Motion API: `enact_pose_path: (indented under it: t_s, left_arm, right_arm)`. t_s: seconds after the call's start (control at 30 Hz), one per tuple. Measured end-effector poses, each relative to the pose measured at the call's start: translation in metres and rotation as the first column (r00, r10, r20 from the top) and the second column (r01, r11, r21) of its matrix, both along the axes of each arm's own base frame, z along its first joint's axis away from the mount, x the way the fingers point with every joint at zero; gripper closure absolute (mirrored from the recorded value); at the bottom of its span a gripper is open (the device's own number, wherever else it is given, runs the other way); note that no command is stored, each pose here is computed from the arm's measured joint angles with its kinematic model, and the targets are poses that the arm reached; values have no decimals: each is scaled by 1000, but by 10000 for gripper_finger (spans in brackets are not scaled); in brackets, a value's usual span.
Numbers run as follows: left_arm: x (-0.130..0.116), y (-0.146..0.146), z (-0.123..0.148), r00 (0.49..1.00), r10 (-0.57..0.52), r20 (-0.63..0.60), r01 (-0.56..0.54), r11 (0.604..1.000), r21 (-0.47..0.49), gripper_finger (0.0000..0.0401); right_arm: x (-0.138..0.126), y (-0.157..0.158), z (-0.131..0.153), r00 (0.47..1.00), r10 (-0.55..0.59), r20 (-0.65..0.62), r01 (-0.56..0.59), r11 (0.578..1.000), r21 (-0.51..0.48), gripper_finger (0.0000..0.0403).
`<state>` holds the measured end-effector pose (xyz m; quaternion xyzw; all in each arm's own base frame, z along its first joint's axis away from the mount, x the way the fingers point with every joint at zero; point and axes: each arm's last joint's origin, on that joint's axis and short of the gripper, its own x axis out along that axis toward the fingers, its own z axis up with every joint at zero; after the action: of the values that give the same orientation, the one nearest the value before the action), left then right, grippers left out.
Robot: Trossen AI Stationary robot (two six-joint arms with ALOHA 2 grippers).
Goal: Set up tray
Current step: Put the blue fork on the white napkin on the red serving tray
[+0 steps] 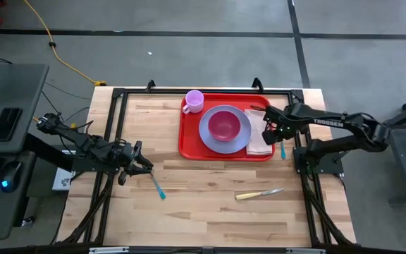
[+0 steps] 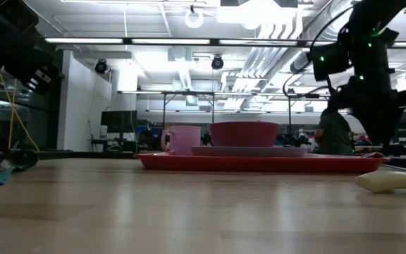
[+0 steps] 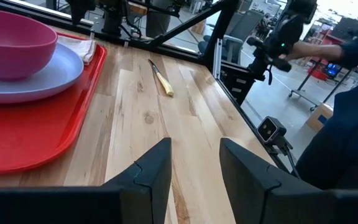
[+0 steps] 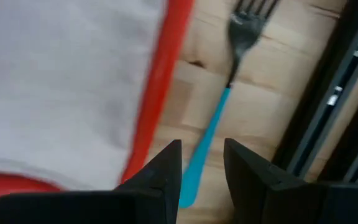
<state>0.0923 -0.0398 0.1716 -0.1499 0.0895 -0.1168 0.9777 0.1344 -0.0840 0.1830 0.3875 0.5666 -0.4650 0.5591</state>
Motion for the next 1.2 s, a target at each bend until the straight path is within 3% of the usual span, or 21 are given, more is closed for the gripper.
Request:
enact_pose_path:
  t_s: [0.77,1.2]
  left_arm:
    - [0,0,3,1000,3,24,-2,999,-32,235]
    - [0,0,3,1000,3,19,-2,1000,-27,235]
  right_arm:
    - [-16,-19,-28,998,-47,49,49,997,-51,306]
    - [-13,-24,-29,996,-2,93,10,996,-87,351]
